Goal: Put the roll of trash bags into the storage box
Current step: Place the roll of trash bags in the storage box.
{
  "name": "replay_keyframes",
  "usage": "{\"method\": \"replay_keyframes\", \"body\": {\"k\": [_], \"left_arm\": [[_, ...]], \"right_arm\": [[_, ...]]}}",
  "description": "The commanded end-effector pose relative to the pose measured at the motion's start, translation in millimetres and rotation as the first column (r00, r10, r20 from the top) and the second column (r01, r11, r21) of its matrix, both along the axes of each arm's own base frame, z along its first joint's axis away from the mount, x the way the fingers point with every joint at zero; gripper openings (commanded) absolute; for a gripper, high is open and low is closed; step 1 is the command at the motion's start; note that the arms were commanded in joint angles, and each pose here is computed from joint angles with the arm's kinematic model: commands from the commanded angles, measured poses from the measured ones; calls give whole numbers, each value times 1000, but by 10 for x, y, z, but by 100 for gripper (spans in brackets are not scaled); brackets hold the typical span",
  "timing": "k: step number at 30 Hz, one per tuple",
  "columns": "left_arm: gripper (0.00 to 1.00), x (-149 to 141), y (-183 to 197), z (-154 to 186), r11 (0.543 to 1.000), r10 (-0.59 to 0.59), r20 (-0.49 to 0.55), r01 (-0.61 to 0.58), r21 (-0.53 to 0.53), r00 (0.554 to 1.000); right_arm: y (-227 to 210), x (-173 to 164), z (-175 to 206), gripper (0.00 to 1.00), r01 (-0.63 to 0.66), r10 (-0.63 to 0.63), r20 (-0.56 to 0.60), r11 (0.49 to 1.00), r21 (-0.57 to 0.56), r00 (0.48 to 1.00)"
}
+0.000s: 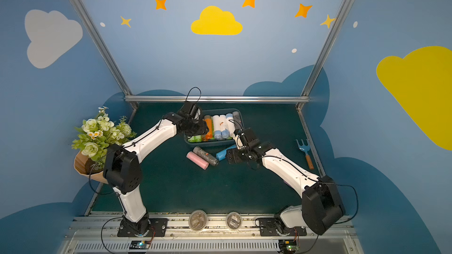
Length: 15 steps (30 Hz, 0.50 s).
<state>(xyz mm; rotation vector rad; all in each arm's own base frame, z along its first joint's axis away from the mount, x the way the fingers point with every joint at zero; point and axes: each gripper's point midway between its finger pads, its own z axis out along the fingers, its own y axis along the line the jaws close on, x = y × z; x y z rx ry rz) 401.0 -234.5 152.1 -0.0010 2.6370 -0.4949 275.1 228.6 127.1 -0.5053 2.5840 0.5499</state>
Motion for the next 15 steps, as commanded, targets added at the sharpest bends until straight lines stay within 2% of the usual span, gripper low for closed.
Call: {"method": "replay_keyframes", "body": {"k": [1,4,8,10,13,15], "left_arm": [[64,-314,-19,31,999,-44,43,44,3,998],[69,-705,85,-39,999,-50,56,49,5,997],[80,-1227,315,-65,996,-12,86,20,-90,996],[87,-1443,452,-58,992,1,109,13,-124,994],[95,-1729,663,-33,990,2,156,21,-143,988],[100,-1886,810,16,989,12,176,14,-146,984]], "right_arm": [[68,5,25,91,-63,63,13,998,7,998],[163,-29,34,88,-168,169,35,986,-25,985],[215,-90,-4,86,-314,346,112,920,-236,931],[277,-114,10,86,-363,415,150,887,-284,897],[353,-129,15,85,-453,530,196,828,-331,825],[351,-113,-18,83,-514,630,230,755,-407,742]]}}
